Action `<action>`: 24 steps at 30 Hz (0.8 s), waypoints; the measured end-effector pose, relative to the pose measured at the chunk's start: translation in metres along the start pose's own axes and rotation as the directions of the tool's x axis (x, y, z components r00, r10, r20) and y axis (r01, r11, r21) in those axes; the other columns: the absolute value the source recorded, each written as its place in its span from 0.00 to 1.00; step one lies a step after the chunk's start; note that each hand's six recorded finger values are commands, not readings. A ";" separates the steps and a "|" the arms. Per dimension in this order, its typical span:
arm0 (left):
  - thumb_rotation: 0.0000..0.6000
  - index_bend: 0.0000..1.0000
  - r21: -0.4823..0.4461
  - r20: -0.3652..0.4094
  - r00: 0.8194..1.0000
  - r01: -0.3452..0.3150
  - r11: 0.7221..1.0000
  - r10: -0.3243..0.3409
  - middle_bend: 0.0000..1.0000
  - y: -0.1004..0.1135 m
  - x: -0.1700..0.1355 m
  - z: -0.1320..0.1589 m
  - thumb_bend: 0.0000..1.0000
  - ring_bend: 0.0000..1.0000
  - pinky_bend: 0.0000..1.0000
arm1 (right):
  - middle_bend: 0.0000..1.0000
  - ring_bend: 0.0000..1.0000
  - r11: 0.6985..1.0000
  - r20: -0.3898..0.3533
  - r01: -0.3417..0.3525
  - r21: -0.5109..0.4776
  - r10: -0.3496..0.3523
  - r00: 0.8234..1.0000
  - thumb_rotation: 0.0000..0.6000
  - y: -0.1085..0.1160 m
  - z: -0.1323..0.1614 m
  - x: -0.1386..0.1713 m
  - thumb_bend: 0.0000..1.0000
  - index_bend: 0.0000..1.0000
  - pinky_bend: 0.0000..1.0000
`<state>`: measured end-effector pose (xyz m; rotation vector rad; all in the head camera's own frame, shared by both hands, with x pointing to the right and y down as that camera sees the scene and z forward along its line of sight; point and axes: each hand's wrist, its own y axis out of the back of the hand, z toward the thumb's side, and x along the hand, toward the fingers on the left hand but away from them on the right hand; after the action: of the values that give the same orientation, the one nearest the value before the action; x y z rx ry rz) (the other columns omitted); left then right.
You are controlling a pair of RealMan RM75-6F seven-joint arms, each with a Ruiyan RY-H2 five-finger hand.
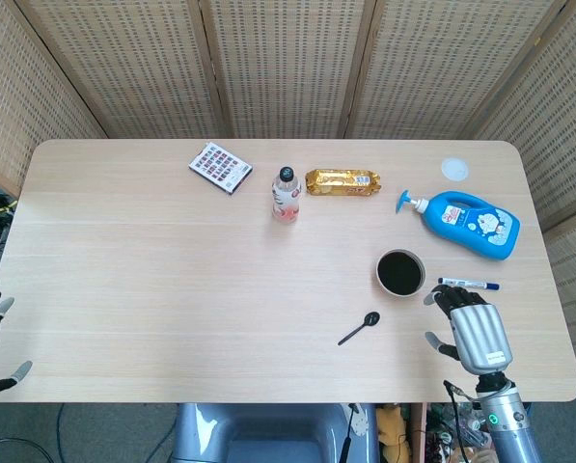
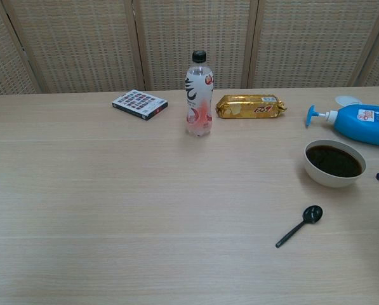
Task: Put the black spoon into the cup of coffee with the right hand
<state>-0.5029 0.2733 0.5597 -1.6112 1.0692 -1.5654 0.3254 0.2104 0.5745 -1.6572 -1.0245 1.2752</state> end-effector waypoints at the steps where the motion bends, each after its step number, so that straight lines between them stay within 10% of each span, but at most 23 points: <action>1: 1.00 0.00 0.000 0.001 1.000 0.001 1.000 -0.001 0.00 0.000 0.000 0.000 0.23 0.00 0.00 | 0.44 0.38 1.000 0.000 -0.002 -0.004 0.002 1.000 1.00 0.000 0.000 0.000 0.14 0.46 0.50; 19: 1.00 0.00 0.015 -0.003 1.000 -0.003 1.000 0.003 0.00 0.003 0.002 -0.001 0.23 0.00 0.00 | 0.47 0.38 1.000 -0.112 -0.008 -0.020 0.006 0.994 1.00 0.006 0.026 -0.017 0.14 0.46 0.47; 24: 1.00 0.00 0.020 -0.003 1.000 0.000 1.000 0.000 0.00 0.003 0.003 -0.002 0.23 0.00 0.00 | 0.56 0.52 0.999 -0.180 -0.043 0.001 0.043 0.983 1.00 0.002 0.044 -0.030 0.15 0.46 0.66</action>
<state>-0.5049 0.2696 0.5588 -1.5958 1.0516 -1.5741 0.2779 0.1872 0.5748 -1.7696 -0.8860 1.1282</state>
